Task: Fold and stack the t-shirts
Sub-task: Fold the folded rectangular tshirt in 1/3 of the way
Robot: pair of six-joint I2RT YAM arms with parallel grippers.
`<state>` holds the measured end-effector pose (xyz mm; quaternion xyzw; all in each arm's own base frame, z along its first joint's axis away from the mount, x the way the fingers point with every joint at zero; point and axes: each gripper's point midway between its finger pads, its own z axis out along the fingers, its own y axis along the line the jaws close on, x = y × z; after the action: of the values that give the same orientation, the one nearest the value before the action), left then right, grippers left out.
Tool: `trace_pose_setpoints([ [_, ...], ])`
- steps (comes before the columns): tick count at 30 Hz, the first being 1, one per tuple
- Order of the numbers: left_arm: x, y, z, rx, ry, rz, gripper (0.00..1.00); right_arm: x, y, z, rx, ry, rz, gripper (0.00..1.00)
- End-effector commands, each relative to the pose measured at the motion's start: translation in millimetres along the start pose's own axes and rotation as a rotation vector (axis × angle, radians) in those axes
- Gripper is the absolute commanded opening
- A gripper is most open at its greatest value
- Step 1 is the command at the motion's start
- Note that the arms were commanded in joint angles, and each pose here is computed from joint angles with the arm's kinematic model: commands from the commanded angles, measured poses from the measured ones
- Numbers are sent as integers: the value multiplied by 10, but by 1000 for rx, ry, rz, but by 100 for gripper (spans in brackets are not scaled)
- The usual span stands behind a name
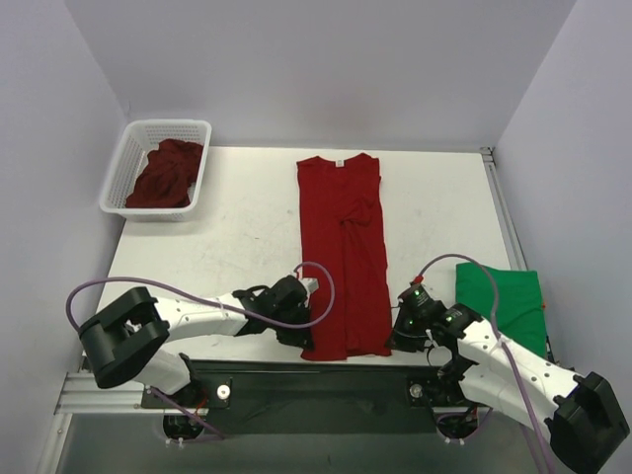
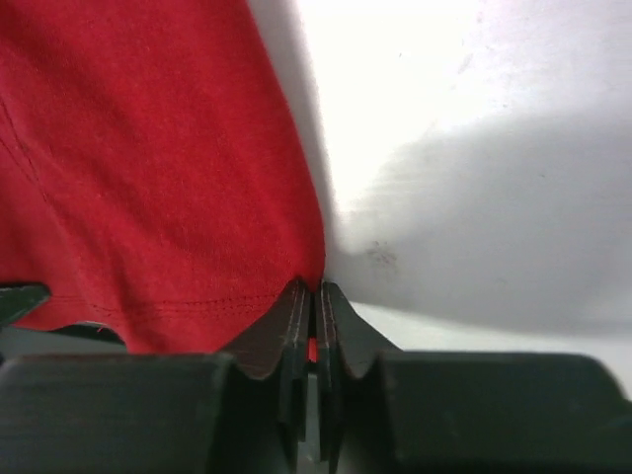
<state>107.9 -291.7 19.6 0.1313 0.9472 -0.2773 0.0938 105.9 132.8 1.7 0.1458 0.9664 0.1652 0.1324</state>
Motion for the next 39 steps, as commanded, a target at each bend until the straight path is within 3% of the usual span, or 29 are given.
trace_pose_setpoints([
  [1, 56, -408, -118, 216, 16, -118, 5, 73, -99, -169, 72, 62, -79, 0],
  [3, 72, -477, -210, 271, 1, -189, 1, 32, -13, -277, 48, 58, -110, 0],
  [9, 243, -493, -442, 339, 19, -288, 0, 140, 24, -515, 31, 72, -168, 0],
  [14, 281, -566, -608, 358, 40, -287, 0, 231, 142, -642, 40, 53, -275, 0],
  [18, 55, -654, -682, 376, 0, -271, 0, -18, 228, -741, 83, -6, -312, 0],
  [31, -1448, -651, -629, 462, -235, -378, 0, -1157, 943, -471, 53, -101, -225, 0],
  [39, -2231, -314, -516, 460, -338, -511, 0, -1878, 1237, -228, 25, -141, -91, 0],
])
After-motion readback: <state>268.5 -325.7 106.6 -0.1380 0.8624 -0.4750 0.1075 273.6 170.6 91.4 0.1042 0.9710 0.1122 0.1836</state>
